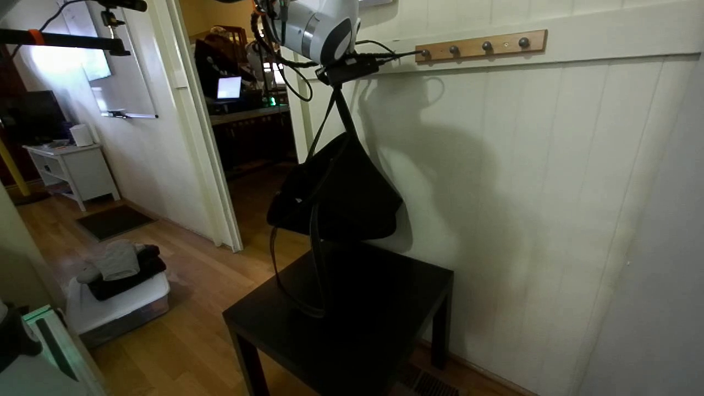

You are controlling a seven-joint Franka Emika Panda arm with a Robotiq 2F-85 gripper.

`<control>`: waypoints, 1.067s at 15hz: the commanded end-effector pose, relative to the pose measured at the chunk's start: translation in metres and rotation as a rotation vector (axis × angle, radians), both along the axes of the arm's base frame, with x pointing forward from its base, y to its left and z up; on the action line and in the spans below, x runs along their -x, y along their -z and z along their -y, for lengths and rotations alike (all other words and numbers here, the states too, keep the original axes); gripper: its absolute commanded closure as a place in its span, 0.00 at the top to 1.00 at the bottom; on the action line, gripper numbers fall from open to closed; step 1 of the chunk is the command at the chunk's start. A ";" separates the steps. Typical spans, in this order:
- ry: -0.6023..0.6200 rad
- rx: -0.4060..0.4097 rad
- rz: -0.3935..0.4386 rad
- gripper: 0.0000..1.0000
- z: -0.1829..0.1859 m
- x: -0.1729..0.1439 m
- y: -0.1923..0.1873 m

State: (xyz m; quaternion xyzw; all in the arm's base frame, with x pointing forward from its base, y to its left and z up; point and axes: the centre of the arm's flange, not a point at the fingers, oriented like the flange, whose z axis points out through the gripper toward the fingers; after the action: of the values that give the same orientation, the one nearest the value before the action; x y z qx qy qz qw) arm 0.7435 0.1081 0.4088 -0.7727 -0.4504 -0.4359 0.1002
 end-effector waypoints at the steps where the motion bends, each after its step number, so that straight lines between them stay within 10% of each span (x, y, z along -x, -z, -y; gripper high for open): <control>1: -0.001 0.000 0.000 0.15 0.000 0.000 0.000; 16: 0.016 0.139 -0.028 0.04 -0.009 -0.034 -0.040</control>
State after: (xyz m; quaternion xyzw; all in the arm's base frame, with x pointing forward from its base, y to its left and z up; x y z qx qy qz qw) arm 0.7584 0.1012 0.4168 -0.7883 -0.4520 -0.4108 0.0740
